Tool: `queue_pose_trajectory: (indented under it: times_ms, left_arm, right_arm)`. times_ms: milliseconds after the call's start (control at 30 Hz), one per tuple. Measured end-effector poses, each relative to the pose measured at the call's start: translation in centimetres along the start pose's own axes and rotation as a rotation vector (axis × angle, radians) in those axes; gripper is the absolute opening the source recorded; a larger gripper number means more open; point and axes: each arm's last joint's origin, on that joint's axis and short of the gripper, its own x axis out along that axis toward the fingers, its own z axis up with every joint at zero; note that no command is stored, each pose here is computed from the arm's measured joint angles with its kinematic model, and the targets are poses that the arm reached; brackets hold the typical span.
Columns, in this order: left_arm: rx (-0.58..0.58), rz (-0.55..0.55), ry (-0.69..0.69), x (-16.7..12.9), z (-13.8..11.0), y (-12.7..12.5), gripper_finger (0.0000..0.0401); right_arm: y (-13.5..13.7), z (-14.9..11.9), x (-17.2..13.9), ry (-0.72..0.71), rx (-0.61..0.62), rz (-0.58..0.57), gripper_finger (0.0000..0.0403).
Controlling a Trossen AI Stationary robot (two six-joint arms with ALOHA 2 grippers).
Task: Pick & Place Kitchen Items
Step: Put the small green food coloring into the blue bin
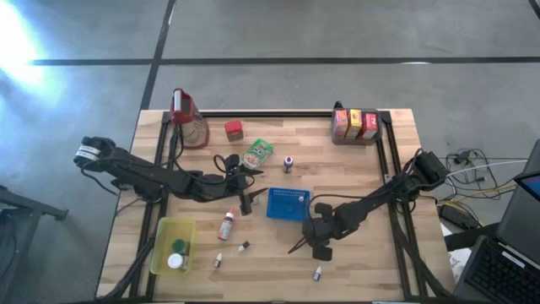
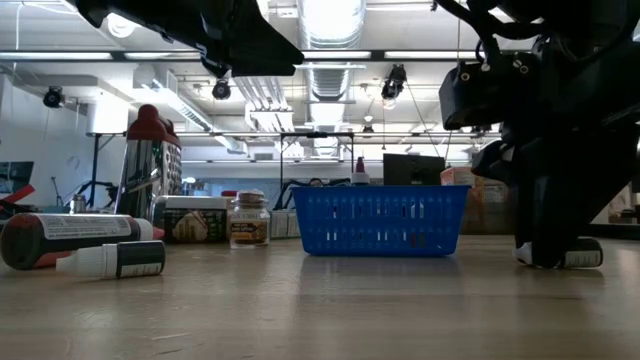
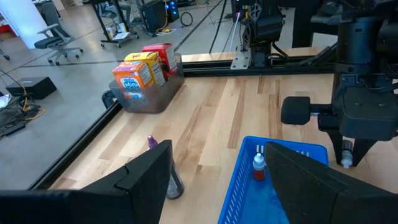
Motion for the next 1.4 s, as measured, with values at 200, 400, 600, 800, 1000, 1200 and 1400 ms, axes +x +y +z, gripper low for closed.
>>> queue_pose_trajectory:
  times_ms: [200, 400, 600, 800, 1000, 1200, 1400]
  left_arm:
    - [0.001, 0.0, 0.002, 0.0, -0.1, 0.0, 0.0262]
    - [0.003, 0.0, 0.007, 0.0, -0.3, 0.0, 0.0262]
    - [0.025, -0.05, -0.018, 0.0, 0.0, -0.1, 0.0262]
    - [0.027, -0.212, -0.129, -0.1, 0.9, -0.6, 0.0262]
    - [0.036, -0.381, -0.299, 0.8, 1.4, -1.7, 0.0262]
    - [0.068, -0.396, -0.4, 1.5, 1.4, -2.3, 0.0261]
    - [0.044, -0.394, -0.529, 2.2, 1.8, -2.9, 0.0261]
  right_arm:
    - [0.2, 0.0, -0.4, 0.019, -0.036, 0.044, 0.0067]
    - [1.2, 1.2, -4.3, -0.097, -0.064, 0.138, 0.0062]
    - [1.7, 2.1, -9.3, -0.343, -0.147, 0.108, 0.0063]
    - [1.2, 2.5, -13.3, -0.663, -0.169, -0.055, 0.0063]
    - [1.6, 3.9, -15.5, -0.967, -0.26, -0.136, 0.0064]
    - [1.9, 4.5, -16.3, -1.071, -0.332, -0.167, 0.0062]
    - [2.0, 5.0, -16.8, -1.137, -0.374, -0.198, 0.0062]
